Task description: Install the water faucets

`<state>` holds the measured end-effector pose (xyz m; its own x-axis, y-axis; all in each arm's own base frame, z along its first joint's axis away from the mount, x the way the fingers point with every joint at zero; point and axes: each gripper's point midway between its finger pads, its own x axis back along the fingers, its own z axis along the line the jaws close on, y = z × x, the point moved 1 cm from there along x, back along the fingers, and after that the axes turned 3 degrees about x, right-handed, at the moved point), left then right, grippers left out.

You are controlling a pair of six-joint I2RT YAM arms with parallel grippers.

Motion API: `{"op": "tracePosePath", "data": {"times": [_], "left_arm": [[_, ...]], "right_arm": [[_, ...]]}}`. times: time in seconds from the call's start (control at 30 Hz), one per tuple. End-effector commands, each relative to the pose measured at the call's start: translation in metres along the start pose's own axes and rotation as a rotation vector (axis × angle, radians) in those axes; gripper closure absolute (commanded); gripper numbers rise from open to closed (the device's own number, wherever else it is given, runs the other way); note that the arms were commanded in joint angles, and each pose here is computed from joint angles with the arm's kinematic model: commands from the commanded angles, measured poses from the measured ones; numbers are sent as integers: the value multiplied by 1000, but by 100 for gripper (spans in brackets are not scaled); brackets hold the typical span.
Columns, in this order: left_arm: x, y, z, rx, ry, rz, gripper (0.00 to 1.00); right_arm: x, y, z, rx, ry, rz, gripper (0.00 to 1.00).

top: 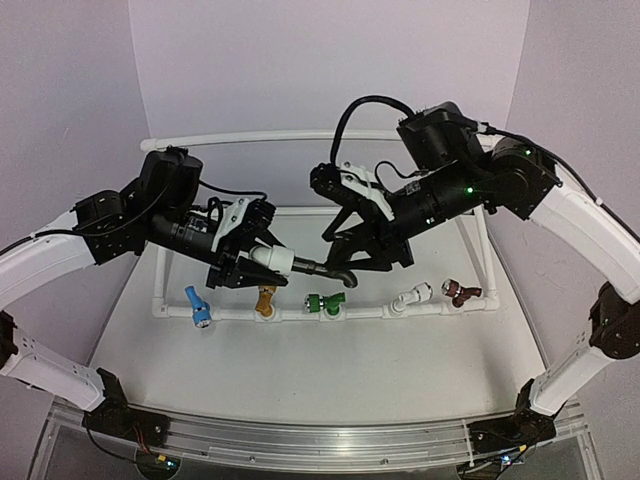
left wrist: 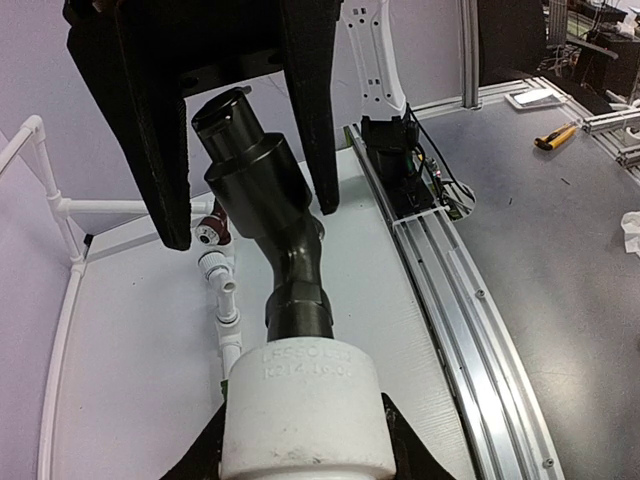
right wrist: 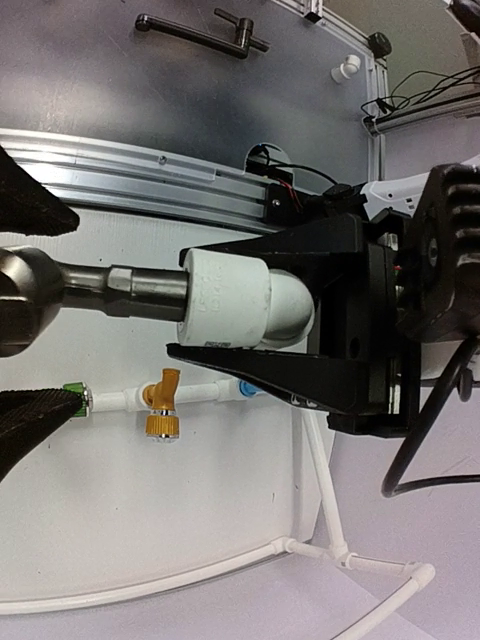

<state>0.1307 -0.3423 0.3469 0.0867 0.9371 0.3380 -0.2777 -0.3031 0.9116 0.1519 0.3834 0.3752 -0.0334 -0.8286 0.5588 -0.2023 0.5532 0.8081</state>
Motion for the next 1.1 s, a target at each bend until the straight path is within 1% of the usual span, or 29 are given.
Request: {"op": "tracePosePath", "data": {"times": [0.0,0.13,0.27,0.33,0.37,0.4,0.43,0.47,0.53,0.57,0.6,0.63,0.67,0.7,0.73,0.83,0.93,1.0,1.07], "left_arm": [[8,23,9,-93,56,-33,100],[7,22,9,-101,64,-27,100],[7,22,10,-106,73,-25,100],[7,22,11,-105,75,-25,100],[7,21,11,-104,78,-23,99],[7,21,11,-102,81,-22,95],[7,20,12,-99,85,-22,89],[7,19,12,-96,89,-23,83],[7,17,13,-83,102,-25,67],[7,16,13,-76,107,-23,57],[8,15,13,-69,113,-24,41],[8,15,13,-59,121,-27,21],[10,16,13,-53,130,-35,11],[11,16,14,-42,142,-41,4],[13,18,15,-32,161,-54,1],[23,25,31,58,280,-91,0],[35,28,55,174,423,-115,0],[41,28,68,221,485,-126,0],[49,23,87,307,557,-149,0]], "right_arm": [[6,1,1,31,-12,28,57],[3,-4,1,34,-11,53,62],[2,-5,2,37,-6,63,71],[1,-4,2,37,-3,62,81],[2,-4,2,38,-3,61,88],[2,-3,1,38,-7,60,96],[3,-2,0,36,-12,60,100],[3,-1,-1,37,-17,58,100],[5,1,-4,34,-39,57,100],[6,2,-7,26,-54,56,100],[7,2,-9,19,-66,58,100],[8,3,-10,17,-72,57,100],[9,2,-12,16,-82,59,100],[10,1,-14,15,-93,65,100],[10,-2,-17,10,-108,75,100],[14,-15,-42,-44,-153,92,100],[23,-36,-84,-122,-228,114,100],[33,-58,-115,-156,-286,141,100],[41,-84,-145,-181,-339,165,100]]}}
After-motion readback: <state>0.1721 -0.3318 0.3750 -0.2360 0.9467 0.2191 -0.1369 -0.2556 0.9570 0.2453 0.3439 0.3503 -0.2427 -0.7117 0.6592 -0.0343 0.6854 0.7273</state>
